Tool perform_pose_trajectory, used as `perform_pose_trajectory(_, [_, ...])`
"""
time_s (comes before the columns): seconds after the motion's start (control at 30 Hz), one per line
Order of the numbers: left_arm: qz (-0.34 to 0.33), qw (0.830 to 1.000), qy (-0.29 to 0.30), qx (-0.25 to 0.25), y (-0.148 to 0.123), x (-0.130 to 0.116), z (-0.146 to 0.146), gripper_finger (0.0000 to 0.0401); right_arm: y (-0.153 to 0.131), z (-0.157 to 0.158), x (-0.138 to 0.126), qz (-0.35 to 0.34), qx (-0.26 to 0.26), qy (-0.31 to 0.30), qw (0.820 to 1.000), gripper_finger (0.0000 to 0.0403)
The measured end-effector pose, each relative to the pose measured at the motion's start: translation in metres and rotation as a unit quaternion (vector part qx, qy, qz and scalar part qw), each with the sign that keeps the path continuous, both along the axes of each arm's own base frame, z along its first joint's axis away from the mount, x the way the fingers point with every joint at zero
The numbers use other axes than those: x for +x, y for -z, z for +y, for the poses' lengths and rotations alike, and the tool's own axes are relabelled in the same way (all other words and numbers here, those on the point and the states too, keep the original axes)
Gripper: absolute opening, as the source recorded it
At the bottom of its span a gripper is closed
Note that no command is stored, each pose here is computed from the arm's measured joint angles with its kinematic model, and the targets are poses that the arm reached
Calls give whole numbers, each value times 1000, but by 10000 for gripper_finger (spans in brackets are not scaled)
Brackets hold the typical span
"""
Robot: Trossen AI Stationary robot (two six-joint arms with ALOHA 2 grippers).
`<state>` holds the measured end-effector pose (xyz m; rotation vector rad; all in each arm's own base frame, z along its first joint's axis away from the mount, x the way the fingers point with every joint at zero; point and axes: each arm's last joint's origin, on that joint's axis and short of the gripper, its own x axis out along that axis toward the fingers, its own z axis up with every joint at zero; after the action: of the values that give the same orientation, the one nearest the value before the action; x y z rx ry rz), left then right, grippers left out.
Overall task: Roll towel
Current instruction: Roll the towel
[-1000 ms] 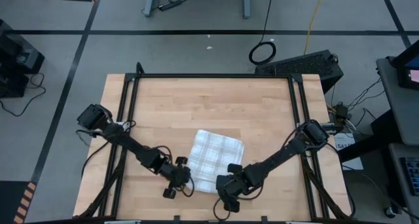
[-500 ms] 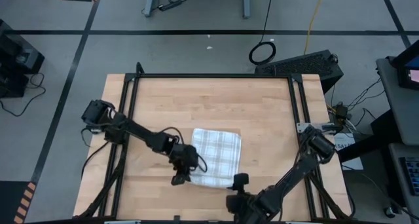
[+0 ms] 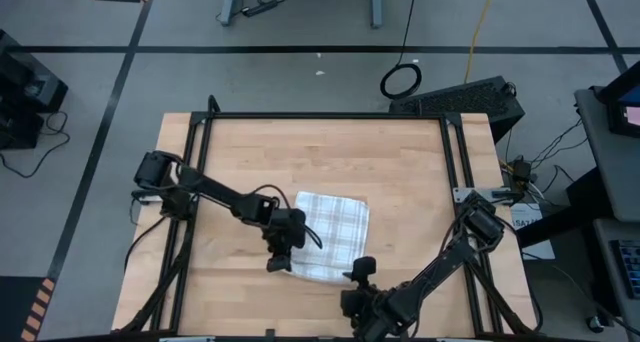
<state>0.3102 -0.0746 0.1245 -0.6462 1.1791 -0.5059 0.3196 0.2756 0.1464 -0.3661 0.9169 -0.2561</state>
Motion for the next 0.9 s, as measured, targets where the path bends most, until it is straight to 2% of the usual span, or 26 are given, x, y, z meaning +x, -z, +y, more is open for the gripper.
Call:
perform_pose_trajectory(0.1, [17,1000,-7,-6,8,2,2,31,4,-3,3,19,18,6,1000,235])
perform_pose_trajectory(0.33, [15,1000,-7,-9,12,4,2,34,25,-11,10,39,13,33,999,235])
perform_pose_trajectory(0.43, [15,1000,-9,-8,12,4,3,34,27,-15,14,51,38,47,997,226])
perform_pose_trajectory(0.53, [16,1000,-19,-8,12,5,3,35,27,-17,15,53,61,69,994,191])
perform_pose_trajectory(0.67, [0,1000,-20,-3,8,6,3,37,24,-19,16,66,89,78,991,118])
perform_pose_trajectory(0.8, [-34,999,-10,9,-8,3,4,58,23,-19,16,75,113,89,987,45])
perform_pose_trajectory(0.9, [-86,996,9,12,-32,-1,4,81,23,-20,16,69,127,108,984,14])
